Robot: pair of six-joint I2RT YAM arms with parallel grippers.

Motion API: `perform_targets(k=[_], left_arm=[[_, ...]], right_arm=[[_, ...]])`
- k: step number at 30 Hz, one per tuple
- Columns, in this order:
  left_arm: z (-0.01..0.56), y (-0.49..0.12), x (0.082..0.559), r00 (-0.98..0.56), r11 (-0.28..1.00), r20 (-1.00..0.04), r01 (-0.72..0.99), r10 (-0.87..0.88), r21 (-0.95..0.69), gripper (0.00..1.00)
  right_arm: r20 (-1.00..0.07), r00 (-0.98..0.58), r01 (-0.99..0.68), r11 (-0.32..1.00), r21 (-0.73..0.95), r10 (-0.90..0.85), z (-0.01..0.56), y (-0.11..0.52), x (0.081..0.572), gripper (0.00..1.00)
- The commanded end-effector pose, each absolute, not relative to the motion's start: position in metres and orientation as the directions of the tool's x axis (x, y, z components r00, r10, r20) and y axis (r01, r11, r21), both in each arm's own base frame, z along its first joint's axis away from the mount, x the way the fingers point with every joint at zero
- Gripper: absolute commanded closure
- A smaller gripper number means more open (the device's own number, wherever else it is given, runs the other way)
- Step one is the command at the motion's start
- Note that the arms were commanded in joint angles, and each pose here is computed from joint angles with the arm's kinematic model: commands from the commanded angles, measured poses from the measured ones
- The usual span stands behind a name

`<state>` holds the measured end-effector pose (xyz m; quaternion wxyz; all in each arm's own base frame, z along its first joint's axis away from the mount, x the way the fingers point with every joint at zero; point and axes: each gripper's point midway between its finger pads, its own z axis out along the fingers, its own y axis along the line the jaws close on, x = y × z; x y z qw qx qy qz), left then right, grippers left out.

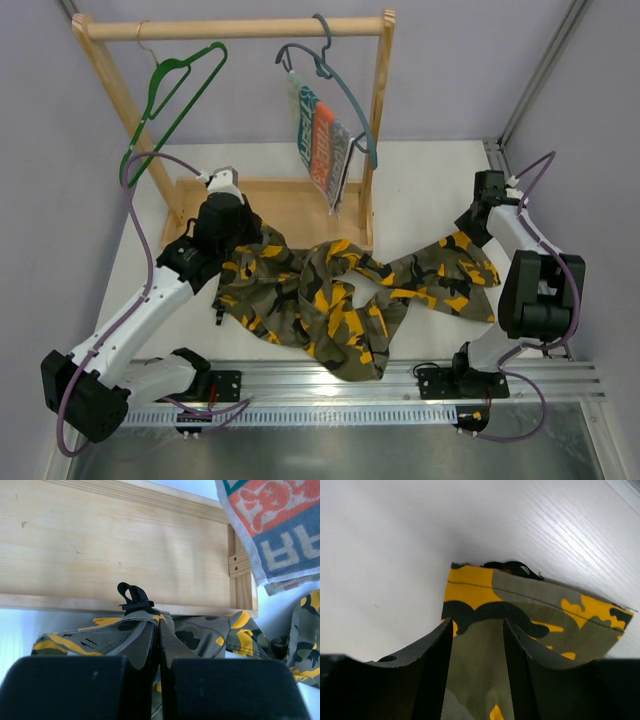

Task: Place the trousers on the hanger
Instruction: Move the trousers to the center of the board

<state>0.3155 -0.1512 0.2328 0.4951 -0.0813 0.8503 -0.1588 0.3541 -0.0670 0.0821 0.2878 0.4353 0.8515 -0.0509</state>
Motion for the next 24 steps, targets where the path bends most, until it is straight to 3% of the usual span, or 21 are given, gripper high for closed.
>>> perform_targets(k=[1, 10, 24], left_arm=[[0.241, -0.142, 0.316, -0.452, 0.933, -0.831, -0.008, -0.325, -0.360, 1.00], [0.239, -0.146, 0.311, -0.464, 0.926, -0.823, 0.016, -0.327, -0.377, 1.00], [0.239, -0.144, 0.313, -0.457, 0.920, -0.816, -0.013, -0.355, -0.393, 1.00]], right_arm=[[-0.532, -0.448, 0.770, 0.612, 0.178, 0.719, 0.080, -0.074, 0.378, 0.51], [-0.484, -0.477, 0.771, 0.614, 0.170, 0.733, 0.057, -0.076, 0.418, 0.47], [-0.403, -0.547, 0.776, 0.625, 0.086, 0.734, 0.027, -0.077, 0.408, 0.48]])
